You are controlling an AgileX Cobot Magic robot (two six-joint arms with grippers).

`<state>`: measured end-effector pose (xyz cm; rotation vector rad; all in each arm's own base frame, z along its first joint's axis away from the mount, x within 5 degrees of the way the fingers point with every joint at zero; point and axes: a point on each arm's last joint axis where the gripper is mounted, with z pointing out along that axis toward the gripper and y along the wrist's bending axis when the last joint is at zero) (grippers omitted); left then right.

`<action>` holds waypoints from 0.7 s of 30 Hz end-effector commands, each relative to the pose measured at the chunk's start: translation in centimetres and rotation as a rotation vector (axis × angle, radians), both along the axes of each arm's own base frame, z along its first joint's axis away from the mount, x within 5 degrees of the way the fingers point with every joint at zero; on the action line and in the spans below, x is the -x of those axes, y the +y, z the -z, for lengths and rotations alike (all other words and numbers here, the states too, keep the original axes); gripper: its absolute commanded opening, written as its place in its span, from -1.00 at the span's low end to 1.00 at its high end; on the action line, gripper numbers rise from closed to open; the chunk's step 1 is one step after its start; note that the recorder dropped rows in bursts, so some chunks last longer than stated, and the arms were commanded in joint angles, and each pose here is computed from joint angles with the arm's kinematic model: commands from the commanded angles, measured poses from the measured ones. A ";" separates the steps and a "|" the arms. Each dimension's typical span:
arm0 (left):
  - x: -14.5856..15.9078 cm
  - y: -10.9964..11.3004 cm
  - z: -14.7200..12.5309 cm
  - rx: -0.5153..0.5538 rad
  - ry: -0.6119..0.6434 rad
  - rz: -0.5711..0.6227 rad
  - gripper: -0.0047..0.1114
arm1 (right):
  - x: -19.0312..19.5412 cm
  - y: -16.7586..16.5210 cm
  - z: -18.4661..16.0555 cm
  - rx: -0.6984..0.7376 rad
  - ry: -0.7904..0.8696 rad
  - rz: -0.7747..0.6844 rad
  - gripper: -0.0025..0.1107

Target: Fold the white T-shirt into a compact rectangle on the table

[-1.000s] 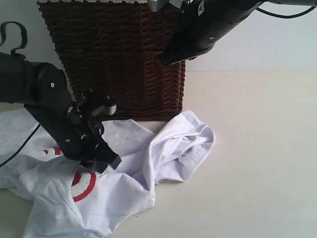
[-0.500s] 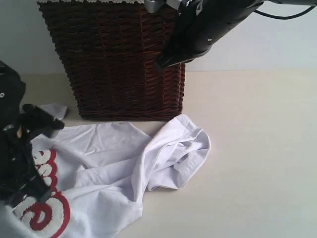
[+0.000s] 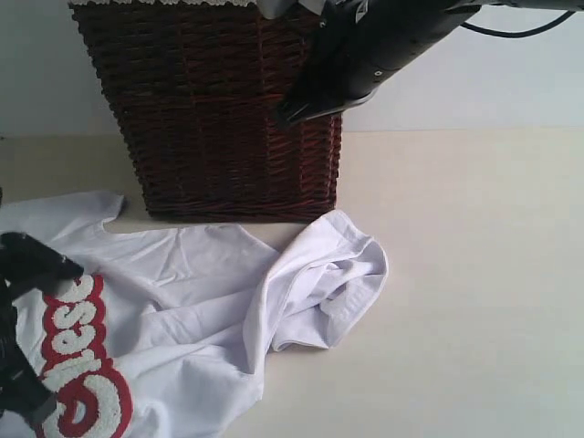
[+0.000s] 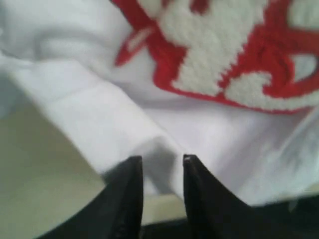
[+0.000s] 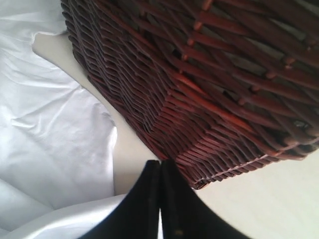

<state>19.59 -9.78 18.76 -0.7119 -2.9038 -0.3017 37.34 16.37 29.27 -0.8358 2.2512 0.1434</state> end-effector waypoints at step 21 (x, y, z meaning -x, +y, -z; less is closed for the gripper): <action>-15.7 12.7 8.0 -0.085 -0.218 -0.498 -0.85 | -0.3 0.3 -1.2 -0.050 -0.091 -0.029 -0.96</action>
